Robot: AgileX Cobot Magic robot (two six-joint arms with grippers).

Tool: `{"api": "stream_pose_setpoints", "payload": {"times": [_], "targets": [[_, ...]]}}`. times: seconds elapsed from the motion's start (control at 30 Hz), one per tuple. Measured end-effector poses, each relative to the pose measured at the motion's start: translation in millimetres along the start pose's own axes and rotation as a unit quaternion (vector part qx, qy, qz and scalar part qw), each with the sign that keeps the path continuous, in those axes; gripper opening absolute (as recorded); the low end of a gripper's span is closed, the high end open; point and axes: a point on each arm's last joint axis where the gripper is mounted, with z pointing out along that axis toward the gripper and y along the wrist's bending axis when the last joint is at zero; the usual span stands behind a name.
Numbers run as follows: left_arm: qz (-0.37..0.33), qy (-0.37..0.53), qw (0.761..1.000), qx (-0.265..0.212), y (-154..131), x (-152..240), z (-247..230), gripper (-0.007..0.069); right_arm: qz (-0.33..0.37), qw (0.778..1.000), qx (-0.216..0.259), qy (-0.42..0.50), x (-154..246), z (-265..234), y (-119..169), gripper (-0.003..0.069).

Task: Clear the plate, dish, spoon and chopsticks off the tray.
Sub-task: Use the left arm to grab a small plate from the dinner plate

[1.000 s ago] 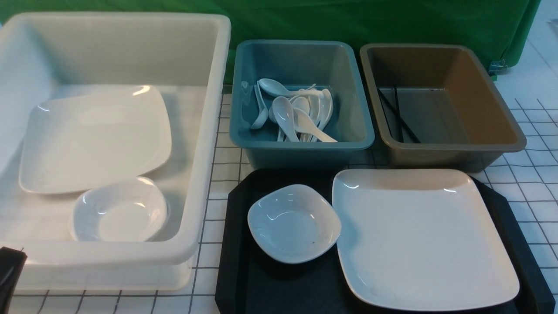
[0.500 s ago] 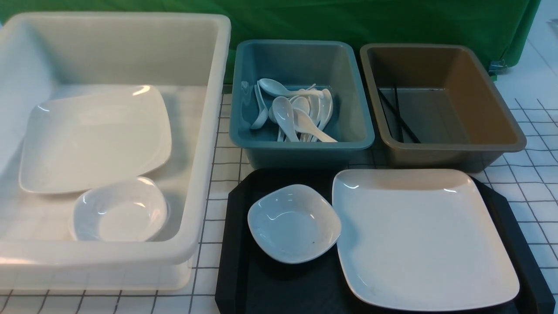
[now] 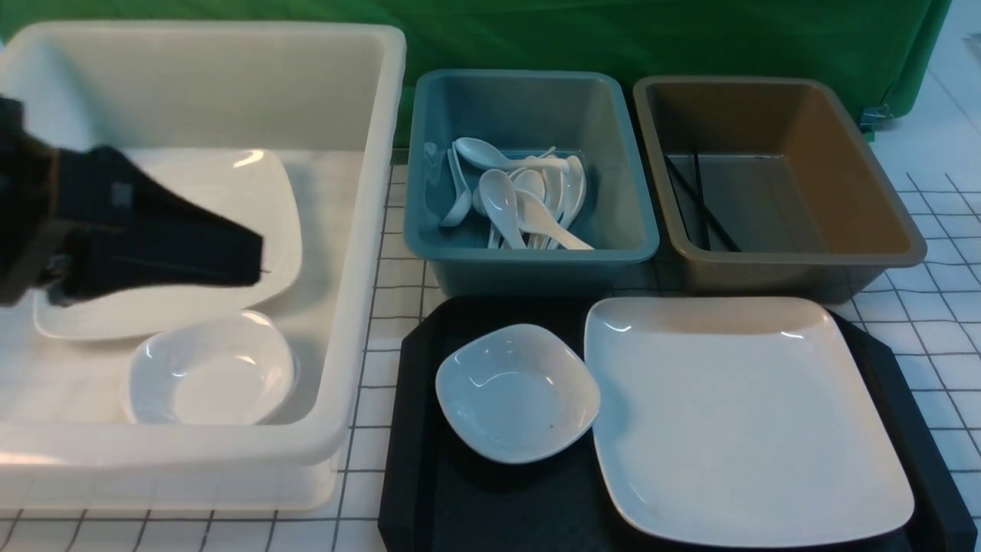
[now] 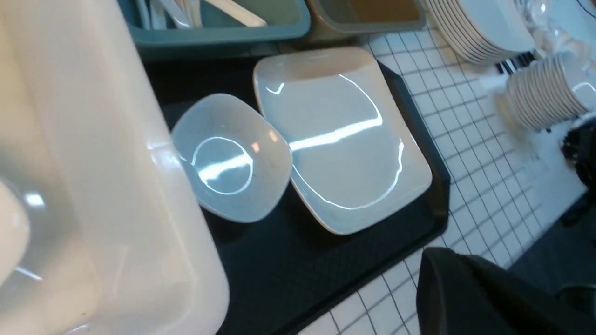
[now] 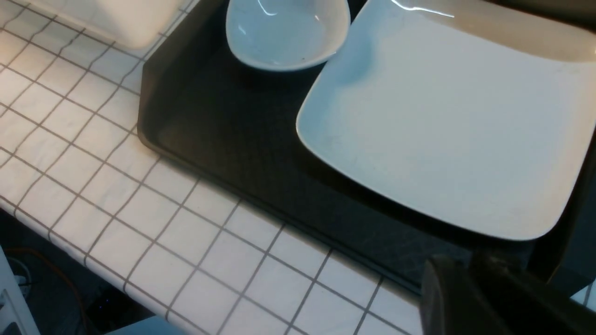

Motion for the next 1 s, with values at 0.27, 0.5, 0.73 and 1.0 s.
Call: {"api": "stream_pose_setpoints", "payload": {"times": [0.27,0.5,0.73,1.0], "targets": [[0.024,0.165,0.986,-0.022,-27,17,92,0.0028,-0.010,1.000,0.000,0.000,0,1,0,0.0123],[0.150,0.228,0.958,-0.084,-74,47,192,0.0162,-0.012,1.000,0.001,0.012,7,15,-2,0.0132],[0.283,0.264,0.908,-0.161,-75,63,254,0.0366,-0.015,0.999,0.001,0.031,11,16,-2,0.0137],[0.357,0.278,0.859,-0.239,-46,71,294,0.0433,-0.015,0.999,0.001,0.040,13,16,-2,0.0144]]}}
